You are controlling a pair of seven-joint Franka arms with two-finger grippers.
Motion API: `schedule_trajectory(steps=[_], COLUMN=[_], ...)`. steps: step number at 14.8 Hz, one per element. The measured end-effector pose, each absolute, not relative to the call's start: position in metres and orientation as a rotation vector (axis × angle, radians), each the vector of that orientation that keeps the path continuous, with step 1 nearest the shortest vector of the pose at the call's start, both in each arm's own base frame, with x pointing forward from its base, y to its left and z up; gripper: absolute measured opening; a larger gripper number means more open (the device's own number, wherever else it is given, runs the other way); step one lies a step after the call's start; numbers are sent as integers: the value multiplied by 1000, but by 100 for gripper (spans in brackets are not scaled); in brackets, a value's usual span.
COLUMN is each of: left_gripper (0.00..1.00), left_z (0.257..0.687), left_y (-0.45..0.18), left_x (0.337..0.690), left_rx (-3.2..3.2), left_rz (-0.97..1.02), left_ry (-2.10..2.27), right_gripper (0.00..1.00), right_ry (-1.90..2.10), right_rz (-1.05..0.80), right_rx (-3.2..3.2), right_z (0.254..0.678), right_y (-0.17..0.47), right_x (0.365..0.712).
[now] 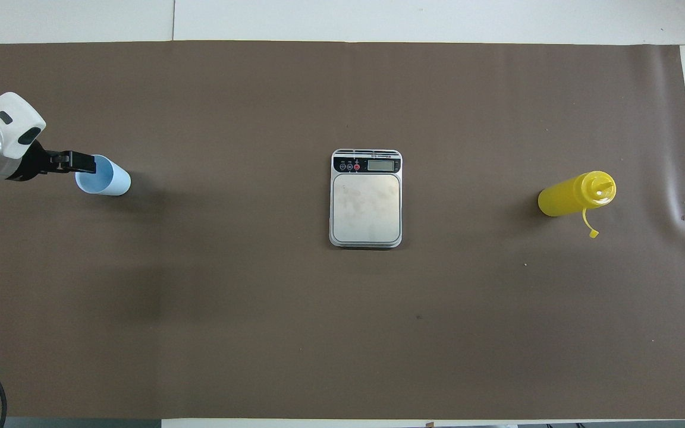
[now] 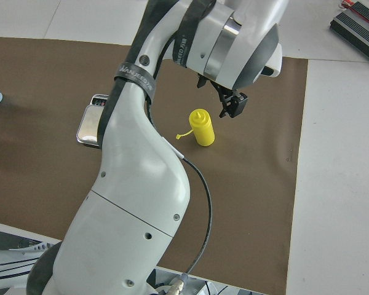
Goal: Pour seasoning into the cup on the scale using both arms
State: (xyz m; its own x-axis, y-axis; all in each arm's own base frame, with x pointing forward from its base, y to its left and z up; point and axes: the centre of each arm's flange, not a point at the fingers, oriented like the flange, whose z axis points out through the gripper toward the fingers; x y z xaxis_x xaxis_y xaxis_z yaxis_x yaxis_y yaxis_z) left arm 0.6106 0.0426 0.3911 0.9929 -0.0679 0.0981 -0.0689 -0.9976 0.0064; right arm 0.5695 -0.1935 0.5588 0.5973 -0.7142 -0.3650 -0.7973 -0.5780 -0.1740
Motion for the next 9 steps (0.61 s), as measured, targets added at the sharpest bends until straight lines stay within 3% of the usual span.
schedule_trajectory(steps=[4,9], left_gripper=[96,39], left_z=[367,340], left_y=[49,52], left_x=[610,610], left_rx=[3108,3025], left_rz=[127,121], left_ry=[-65,59], right_gripper=[100,100], right_ry=[1393,1539], right_rz=[507,700], right_rx=[-2257,-1918], right_z=[503,415], right_y=[-254,-310], right_x=[577,583])
